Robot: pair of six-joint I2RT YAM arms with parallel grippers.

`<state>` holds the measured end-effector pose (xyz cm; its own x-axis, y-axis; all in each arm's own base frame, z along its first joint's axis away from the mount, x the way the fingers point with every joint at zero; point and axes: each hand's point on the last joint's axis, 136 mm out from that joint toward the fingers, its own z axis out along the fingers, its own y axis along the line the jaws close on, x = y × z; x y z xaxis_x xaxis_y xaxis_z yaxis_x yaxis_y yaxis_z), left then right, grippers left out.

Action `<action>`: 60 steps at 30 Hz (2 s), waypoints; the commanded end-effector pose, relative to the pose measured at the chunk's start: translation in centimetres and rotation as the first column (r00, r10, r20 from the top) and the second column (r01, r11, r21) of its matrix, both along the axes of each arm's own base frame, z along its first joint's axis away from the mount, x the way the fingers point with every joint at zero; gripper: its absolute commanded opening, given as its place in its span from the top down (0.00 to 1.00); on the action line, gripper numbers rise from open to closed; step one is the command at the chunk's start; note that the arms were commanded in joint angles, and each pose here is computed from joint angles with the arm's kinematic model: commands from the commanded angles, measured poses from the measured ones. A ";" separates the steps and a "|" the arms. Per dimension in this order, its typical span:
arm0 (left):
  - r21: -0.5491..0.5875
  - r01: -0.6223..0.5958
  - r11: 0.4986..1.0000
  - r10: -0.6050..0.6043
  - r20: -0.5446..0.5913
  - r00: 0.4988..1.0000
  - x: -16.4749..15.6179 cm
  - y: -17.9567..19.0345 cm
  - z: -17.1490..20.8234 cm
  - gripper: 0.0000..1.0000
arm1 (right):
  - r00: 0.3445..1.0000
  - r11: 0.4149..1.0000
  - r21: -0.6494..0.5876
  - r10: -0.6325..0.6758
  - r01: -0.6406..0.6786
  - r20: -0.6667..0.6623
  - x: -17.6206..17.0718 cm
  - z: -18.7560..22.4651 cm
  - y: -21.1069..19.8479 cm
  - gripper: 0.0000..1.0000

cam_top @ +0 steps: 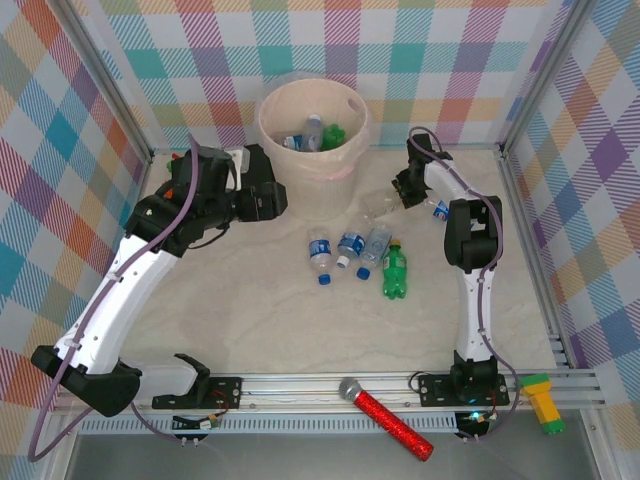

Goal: Put the plastic bottles in the bin

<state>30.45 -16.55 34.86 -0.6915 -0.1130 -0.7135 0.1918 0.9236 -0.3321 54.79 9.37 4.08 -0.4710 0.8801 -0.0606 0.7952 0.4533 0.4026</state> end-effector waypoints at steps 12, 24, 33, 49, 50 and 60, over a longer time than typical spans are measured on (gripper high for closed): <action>-0.016 -0.029 0.999 0.029 0.048 0.998 -0.6 0.8 1.5 0.00 | 0.968 0.993 -0.102 0.082 -0.059 0.237 0.6 11.5 -1.6 0.60; 0.006 -0.174 0.985 0.172 0.134 0.976 -0.7 4.0 2.3 0.01 | 0.854 0.952 -0.299 0.206 -0.063 0.478 -1.9 24.7 -2.5 0.61; 0.026 -0.229 0.973 0.222 0.175 0.959 -0.8 5.4 2.6 0.00 | 0.634 0.830 -0.558 0.436 -0.008 0.639 -3.9 37.9 0.7 0.61; 0.014 -0.227 0.974 0.220 0.191 0.957 -1.7 5.9 3.4 0.01 | 0.204 0.717 -0.695 0.688 -0.048 0.696 -4.1 48.4 15.1 0.64; 0.017 -0.231 0.973 0.224 0.194 0.955 -1.8 6.0 3.4 0.01 | 0.177 0.710 -0.701 0.700 -0.066 0.692 -4.1 48.3 16.1 0.64; 0.026 -0.256 0.966 0.245 0.212 0.946 -2.7 7.1 3.9 0.00 | 0.013 0.576 -0.814 0.817 -0.080 0.577 -3.2 45.5 23.6 0.65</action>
